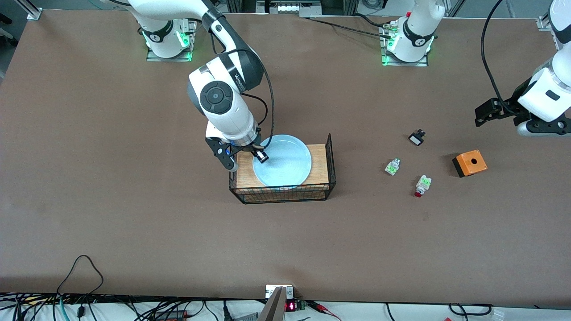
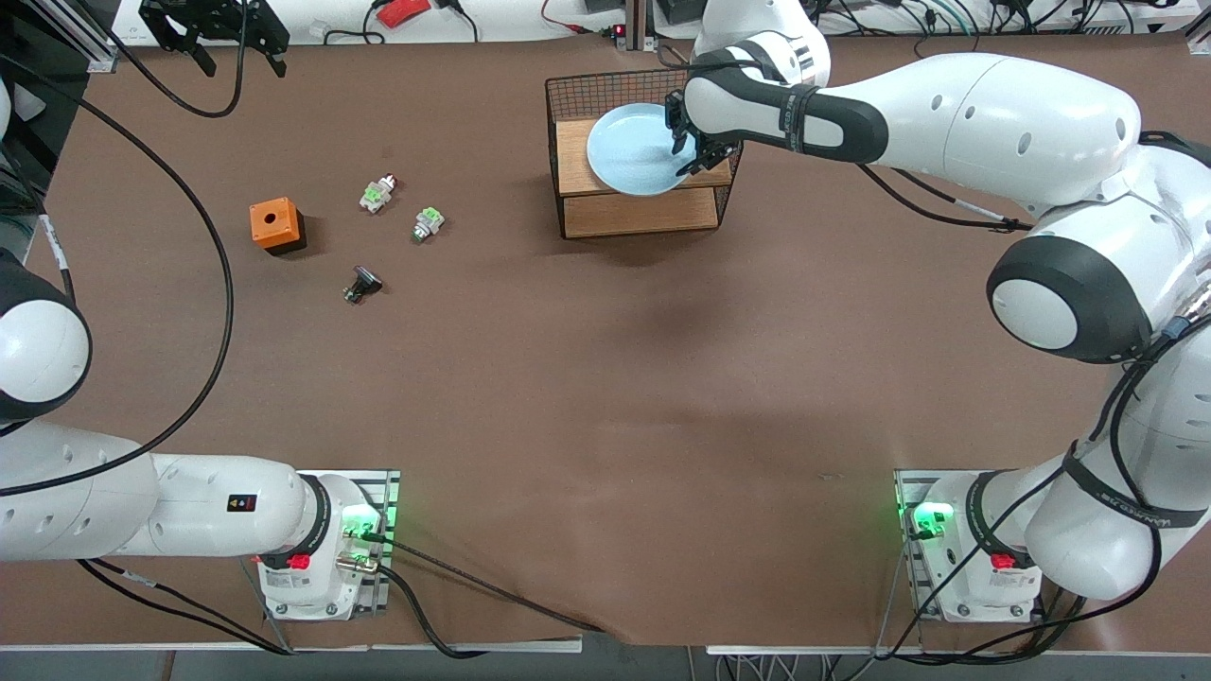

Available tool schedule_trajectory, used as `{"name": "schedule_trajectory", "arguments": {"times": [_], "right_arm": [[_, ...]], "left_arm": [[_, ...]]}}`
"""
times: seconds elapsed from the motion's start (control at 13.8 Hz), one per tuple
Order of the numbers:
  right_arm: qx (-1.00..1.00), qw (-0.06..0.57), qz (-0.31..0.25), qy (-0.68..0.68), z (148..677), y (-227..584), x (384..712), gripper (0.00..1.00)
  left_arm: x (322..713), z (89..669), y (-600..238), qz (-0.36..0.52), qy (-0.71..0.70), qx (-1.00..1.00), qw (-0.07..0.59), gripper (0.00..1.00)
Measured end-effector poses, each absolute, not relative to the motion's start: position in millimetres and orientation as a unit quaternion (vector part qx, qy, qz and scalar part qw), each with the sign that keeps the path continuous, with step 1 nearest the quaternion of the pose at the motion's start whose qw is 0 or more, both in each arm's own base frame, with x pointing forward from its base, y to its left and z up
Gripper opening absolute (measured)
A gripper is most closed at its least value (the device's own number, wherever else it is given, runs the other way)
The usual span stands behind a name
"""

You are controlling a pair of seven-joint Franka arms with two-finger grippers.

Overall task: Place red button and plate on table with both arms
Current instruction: 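Open the left gripper and raise it back to rest, then close the right gripper on the plate rim and lift the plate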

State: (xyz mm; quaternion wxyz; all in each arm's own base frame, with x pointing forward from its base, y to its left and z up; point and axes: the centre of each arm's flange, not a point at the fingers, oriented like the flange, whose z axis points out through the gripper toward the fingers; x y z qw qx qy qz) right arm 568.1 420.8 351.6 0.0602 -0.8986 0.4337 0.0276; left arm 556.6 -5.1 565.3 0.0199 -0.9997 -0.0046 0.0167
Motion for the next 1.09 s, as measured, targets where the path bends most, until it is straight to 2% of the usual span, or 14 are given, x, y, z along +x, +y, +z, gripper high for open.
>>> {"name": "schedule_trajectory", "arguments": {"times": [0.22,0.29,0.36,0.51,0.65,0.72,0.87,1.09], "right_arm": [[-0.899,0.060,0.028,0.434,351.4,420.8,568.1,0.33],[-0.899,0.060,0.028,0.434,351.1,420.8,568.1,0.33],[-0.899,0.060,0.028,0.434,350.8,420.8,568.1,0.25],[-0.899,0.059,0.028,0.433,350.7,421.1,567.8,0.21],[-0.902,0.059,0.030,0.428,351.5,424.1,565.0,0.11],[-0.903,0.058,0.030,0.425,351.3,426.0,563.5,0.11],[-0.907,0.057,0.032,0.416,351.6,430.8,559.1,0.05],[-0.909,0.057,0.032,0.412,352.0,435.2,555.7,0.05]], "left_arm": [[553.8,566.2,-7.2,0.024,-0.003,-1.000,0.020,1.00],[553.6,566.7,-7.2,0.024,-0.003,-1.000,0.020,1.00],[553.6,567.4,-7.2,0.023,-0.003,-1.000,0.020,1.00],[553.7,570.1,-7.3,0.020,-0.003,-1.000,0.020,1.00],[553.4,572.1,-7.3,0.018,-0.003,-1.000,0.020,1.00],[553.3,572.7,-7.3,0.018,-0.003,-1.000,0.020,1.00],[553.2,573.0,-8.6,0.018,-0.002,-1.000,0.020,1.00],[553.1,573.1,-10.7,0.017,0.000,-1.000,0.020,1.00]]}}
